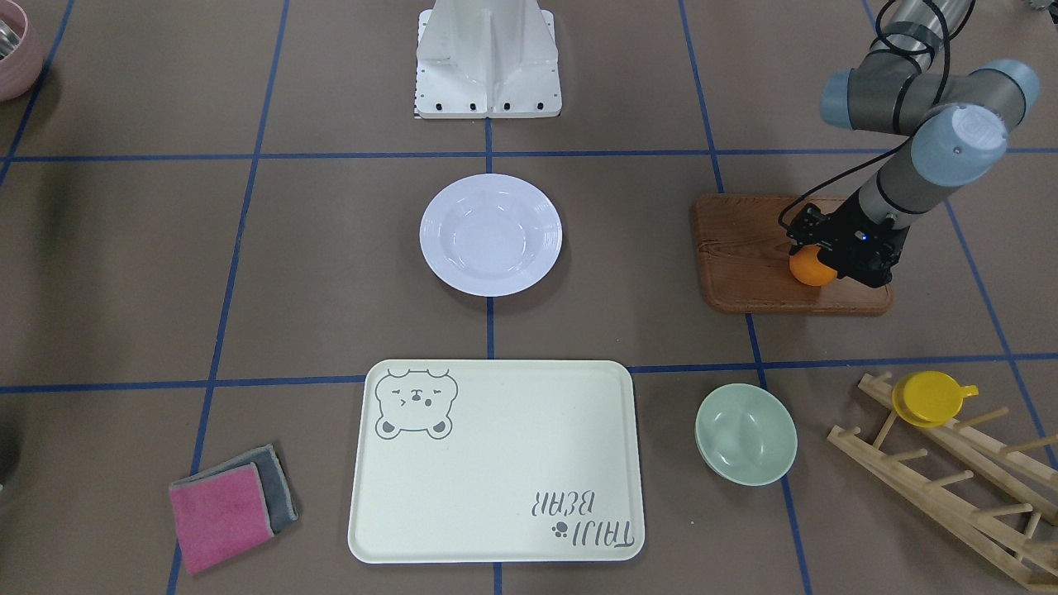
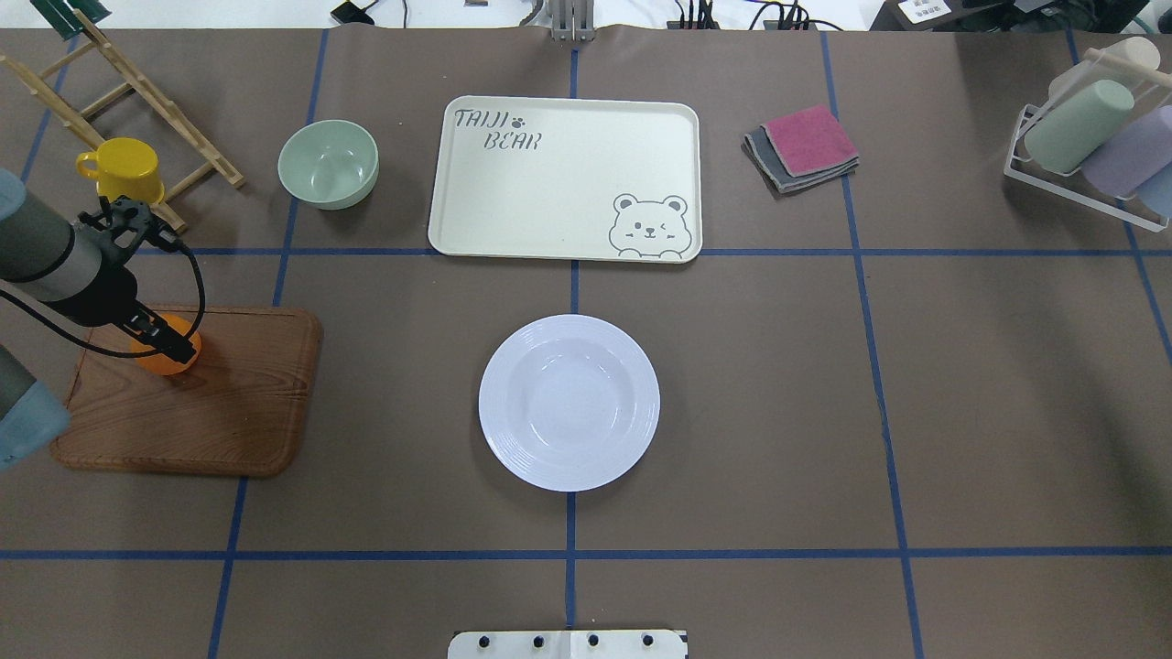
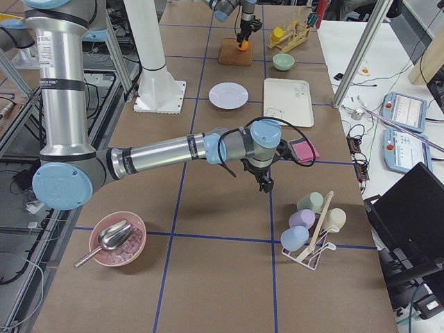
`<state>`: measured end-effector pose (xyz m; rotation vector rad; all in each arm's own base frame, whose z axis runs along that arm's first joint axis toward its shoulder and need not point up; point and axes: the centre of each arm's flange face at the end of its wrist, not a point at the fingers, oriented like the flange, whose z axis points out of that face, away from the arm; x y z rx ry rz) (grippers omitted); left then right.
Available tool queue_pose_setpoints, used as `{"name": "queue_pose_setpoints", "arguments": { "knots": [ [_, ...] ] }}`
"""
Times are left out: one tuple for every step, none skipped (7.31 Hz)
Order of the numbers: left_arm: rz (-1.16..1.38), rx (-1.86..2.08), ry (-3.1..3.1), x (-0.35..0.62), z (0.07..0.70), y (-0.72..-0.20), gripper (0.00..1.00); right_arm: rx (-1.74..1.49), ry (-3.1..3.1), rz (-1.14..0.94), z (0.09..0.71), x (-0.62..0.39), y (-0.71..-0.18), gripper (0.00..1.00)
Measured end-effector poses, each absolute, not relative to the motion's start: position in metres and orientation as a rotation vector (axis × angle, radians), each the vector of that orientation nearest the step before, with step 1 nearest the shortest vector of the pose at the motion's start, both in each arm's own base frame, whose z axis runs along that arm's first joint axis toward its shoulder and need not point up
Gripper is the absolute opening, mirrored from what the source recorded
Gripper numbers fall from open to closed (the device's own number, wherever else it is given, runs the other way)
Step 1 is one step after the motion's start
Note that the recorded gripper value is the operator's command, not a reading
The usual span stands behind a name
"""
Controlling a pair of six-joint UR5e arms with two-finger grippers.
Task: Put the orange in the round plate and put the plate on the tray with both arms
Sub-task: 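Carry the orange with the left gripper onto the white plate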
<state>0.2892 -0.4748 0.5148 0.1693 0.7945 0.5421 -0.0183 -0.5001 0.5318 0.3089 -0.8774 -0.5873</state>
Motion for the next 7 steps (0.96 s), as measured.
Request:
{"name": "queue_pose_setpoints", "arguments": {
  "knots": [
    [0.516, 0.167, 0.807, 0.290, 0.506, -0.475, 0.00, 0.309, -0.877, -0.587, 0.532, -0.018, -0.500, 1.00],
    [0.461, 0.157, 0.844, 0.295, 0.482, -0.478, 0.00, 0.308, -0.877, -0.586, 0.532, -0.018, -0.500, 1.00],
    [0.384, 0.139, 0.897, 0.303, 0.448, -0.483, 0.00, 0.307, -0.877, -0.587, 0.532, -0.019, -0.500, 1.00],
    [0.298, 0.116, 0.953, 0.320, 0.405, -0.488, 0.00, 0.306, -0.877, -0.589, 0.532, -0.020, -0.500, 1.00],
    [0.241, 0.088, 0.998, 0.350, 0.363, -0.484, 0.00, 0.304, -0.877, -0.592, 0.533, -0.022, -0.500, 1.00],
    [0.193, 0.057, 1.023, 0.389, 0.325, -0.471, 0.00, 0.300, -0.878, -0.594, 0.533, -0.025, -0.500, 1.00],
    [0.141, 0.031, 1.019, 0.431, 0.285, -0.456, 0.00, 0.291, -0.880, -0.591, 0.533, -0.029, -0.500, 1.00]
  ]
}}
